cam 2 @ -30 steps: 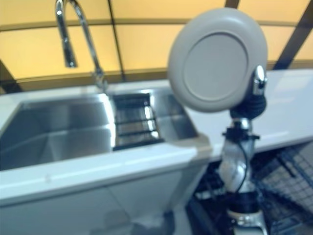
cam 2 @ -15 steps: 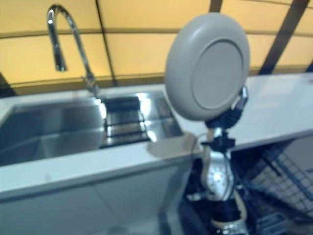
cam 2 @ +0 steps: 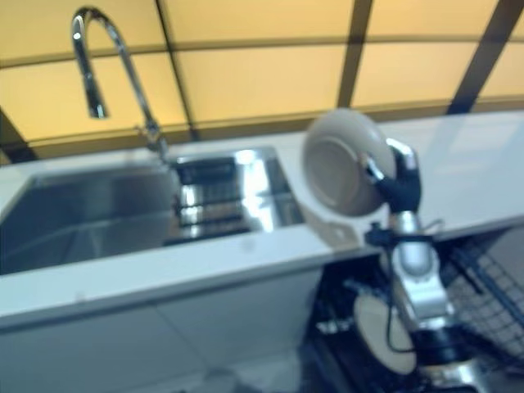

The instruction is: Take plates into dishwasher

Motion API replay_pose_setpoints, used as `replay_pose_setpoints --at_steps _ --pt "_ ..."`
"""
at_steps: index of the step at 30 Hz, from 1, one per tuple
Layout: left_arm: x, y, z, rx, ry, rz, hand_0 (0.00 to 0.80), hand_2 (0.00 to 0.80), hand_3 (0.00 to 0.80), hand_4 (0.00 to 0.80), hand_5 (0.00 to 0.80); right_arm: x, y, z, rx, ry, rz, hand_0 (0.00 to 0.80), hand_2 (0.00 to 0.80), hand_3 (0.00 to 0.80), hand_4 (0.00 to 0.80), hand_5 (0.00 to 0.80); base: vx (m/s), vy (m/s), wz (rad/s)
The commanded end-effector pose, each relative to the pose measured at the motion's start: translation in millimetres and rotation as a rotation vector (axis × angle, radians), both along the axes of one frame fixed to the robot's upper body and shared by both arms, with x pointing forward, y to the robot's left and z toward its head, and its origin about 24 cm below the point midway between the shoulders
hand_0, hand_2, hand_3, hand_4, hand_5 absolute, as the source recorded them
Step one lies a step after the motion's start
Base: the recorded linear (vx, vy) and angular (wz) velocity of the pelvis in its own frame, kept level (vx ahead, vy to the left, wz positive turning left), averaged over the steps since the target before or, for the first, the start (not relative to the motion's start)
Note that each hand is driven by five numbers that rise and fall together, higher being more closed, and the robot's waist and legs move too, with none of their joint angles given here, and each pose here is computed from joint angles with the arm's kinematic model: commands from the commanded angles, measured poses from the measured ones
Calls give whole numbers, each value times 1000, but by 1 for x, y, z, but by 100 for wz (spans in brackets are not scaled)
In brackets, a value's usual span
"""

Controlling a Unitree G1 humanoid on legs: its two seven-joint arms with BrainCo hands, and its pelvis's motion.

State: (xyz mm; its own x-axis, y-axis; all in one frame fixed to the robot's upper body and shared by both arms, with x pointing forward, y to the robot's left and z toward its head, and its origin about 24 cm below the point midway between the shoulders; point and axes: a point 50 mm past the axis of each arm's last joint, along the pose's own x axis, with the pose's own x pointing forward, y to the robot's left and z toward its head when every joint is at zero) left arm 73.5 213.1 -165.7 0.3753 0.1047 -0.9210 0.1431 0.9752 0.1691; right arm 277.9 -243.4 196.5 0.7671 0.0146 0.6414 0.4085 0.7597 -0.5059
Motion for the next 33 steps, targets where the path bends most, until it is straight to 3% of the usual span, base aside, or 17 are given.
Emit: replay_pose_setpoints --at_steps 1,10,13,14,15,16,17,18,22,25,31,33 --pt "13 21 5 47 -28 41 0 0 0 0 0 -7 -8 39 -155 -182 -161 800 800 800 800 800 -21 -30 7" --pt "8 18 4 29 -26 31 0 0 0 0 0 -12 -10 31 -136 -134 -112 800 800 800 800 800 8 1 1" --pt "7 16 4 24 -28 19 0 0 0 0 0 -14 -12 29 -53 -115 -56 800 800 800 800 800 54 39 -1" --pt "7 16 4 23 -30 14 0 0 0 0 0 -16 -13 30 85 -105 42 800 800 800 800 800 51 46 -1" --pt "8 16 4 23 -31 14 0 0 0 0 0 -16 -13 30 100 -104 53 800 800 800 800 800 60 68 -1" --pt "8 15 4 23 -32 7 0 0 0 0 0 -16 -9 24 341 -68 261 800 800 800 800 800 42 52 -1" --pt "9 14 4 23 -33 2 0 0 0 0 0 -16 -8 22 427 -59 343 800 800 800 800 800 59 74 -3" --pt "11 14 4 23 -36 -7 0 0 0 0 0 -16 0 11 616 -19 560 800 800 800 800 800 37 48 -6" --pt "15 13 5 21 -38 -45 0 0 0 0 0 -12 19 -10 865 37 822 800 800 800 800 800 39 40 -6" --pt "16 12 5 20 -41 -56 0 0 0 0 0 -11 24 -14 881 38 802 800 800 800 800 800 21 29 3" --pt "16 11 5 24 -37 -48 0 0 0 0 0 -14 11 -15 695 7 500 800 800 800 800 800 0 0 0" --pt "15 10 4 25 -38 -41 0 0 0 0 0 -14 6 -15 725 23 498 800 800 800 800 800 0 0 0"
